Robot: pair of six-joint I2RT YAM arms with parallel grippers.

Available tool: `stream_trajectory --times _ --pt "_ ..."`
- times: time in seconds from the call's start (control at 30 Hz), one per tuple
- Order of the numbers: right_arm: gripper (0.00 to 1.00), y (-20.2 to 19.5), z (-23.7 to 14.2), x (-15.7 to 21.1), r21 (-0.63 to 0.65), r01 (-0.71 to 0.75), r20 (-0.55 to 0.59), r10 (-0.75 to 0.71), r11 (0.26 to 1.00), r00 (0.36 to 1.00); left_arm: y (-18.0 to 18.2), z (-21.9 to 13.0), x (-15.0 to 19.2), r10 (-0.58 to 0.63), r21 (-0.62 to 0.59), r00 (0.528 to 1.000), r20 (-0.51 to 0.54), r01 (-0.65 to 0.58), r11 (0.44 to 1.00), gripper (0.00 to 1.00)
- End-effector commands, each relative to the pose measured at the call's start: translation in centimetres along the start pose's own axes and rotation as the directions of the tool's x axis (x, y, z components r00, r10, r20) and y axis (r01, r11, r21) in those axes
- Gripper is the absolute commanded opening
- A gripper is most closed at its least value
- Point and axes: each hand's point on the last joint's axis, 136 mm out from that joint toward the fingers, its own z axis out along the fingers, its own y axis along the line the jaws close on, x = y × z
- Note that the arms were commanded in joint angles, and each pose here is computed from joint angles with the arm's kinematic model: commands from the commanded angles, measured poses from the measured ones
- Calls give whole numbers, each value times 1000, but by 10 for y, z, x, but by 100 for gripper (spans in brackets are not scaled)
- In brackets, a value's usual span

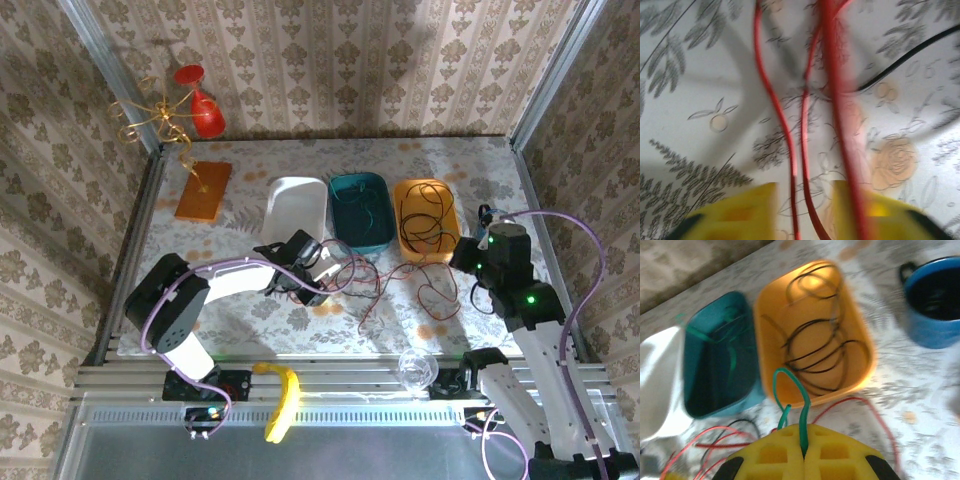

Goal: Untangle the cables

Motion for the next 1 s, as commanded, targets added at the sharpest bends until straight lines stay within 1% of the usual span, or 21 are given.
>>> stream_trajectory --times 0.0,0.07,0.1,0.23,0.37,0.43,0.57,0.73,0.87,0.97 --pt "0 47 0 7 -241 40 -44 -52 970 998 -17 -27 -38 109 22 990 91 -111 994 67" --pt "0 55 0 12 -276 34 -69 -55 961 996 -24 -36 -60 124 49 982 141 -132 990 71" --pt "0 61 -2 6 -302 33 -46 -49 953 998 -29 -39 -72 134 67 977 166 -147 987 73" --pt "0 69 -3 1 -339 -21 -44 6 941 999 -42 -39 -111 169 122 960 223 -199 972 73" --pt "0 75 -6 -8 -357 -68 -30 61 932 998 -53 -26 -126 191 172 956 224 -232 957 71" --pt "0 75 -7 -13 -349 -79 -21 76 934 997 -58 -21 -128 189 205 956 226 -237 950 67" --pt "0 76 -8 -20 -347 -89 -7 93 934 996 -64 -12 -129 172 250 959 224 -227 941 64" --pt "0 84 -6 -23 -381 -111 -18 113 918 993 -61 1 -136 136 268 961 241 -201 942 48" --pt "0 86 -5 -26 -390 -128 -16 133 912 991 -59 10 -141 104 280 962 252 -176 944 38" --pt "0 86 -7 -28 -391 -132 -14 137 911 990 -55 15 -141 90 276 964 251 -161 948 13"
